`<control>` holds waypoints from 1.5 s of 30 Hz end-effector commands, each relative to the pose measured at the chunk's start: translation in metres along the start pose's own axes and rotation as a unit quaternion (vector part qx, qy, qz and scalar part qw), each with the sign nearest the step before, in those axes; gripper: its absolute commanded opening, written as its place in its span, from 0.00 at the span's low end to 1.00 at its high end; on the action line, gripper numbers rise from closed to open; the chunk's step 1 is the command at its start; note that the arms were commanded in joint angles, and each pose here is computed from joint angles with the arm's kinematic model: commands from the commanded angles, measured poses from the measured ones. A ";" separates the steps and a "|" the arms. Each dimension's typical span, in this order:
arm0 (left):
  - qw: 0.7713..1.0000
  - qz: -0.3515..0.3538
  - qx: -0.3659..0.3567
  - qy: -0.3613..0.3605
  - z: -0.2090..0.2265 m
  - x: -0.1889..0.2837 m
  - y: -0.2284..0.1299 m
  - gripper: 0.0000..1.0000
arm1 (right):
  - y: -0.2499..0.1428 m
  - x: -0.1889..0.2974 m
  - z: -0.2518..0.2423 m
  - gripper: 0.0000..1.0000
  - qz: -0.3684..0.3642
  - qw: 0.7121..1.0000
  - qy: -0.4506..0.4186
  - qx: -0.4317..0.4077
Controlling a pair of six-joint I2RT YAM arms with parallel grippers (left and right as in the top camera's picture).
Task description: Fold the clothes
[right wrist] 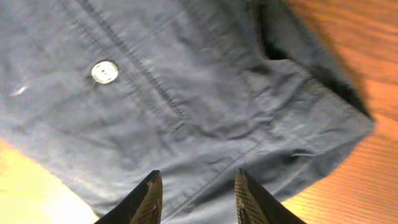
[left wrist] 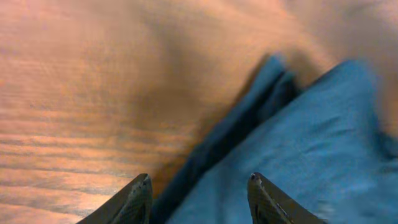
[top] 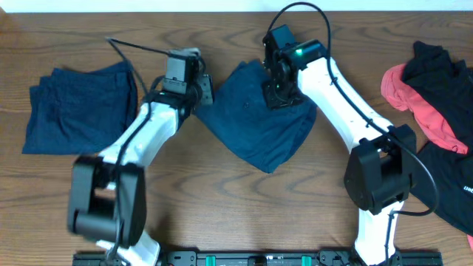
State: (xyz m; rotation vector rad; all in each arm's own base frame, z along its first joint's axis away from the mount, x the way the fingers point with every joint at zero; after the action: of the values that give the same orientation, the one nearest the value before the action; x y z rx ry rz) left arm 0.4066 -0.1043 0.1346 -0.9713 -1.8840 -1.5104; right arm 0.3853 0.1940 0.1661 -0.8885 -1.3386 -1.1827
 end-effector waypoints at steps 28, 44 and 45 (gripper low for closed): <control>0.926 0.359 0.099 -0.059 -0.001 0.042 -0.111 0.27 | -0.057 -0.085 -0.028 0.42 0.055 0.997 -0.051 0.003; 0.967 0.243 0.059 -0.058 0.007 0.020 -0.075 0.94 | -0.056 -0.085 -0.028 0.42 0.053 0.997 -0.050 0.003; 0.965 0.249 0.059 -0.057 0.008 0.016 -0.078 0.95 | -0.056 -0.085 -0.028 0.42 0.053 0.997 -0.050 0.003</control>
State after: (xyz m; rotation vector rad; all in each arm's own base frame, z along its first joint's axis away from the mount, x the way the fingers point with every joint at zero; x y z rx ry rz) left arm 0.3355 -0.1040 0.1159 -1.3528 -1.6659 -1.0651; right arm 0.3484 0.1757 0.0746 -0.9760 -1.3144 -1.0807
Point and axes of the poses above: each gripper's point midway between its finger pads, its own x axis back along the fingers, its own z axis along the line the jaws close on, y = z × x, the point moved 7 cm from there along x, back along the fingers
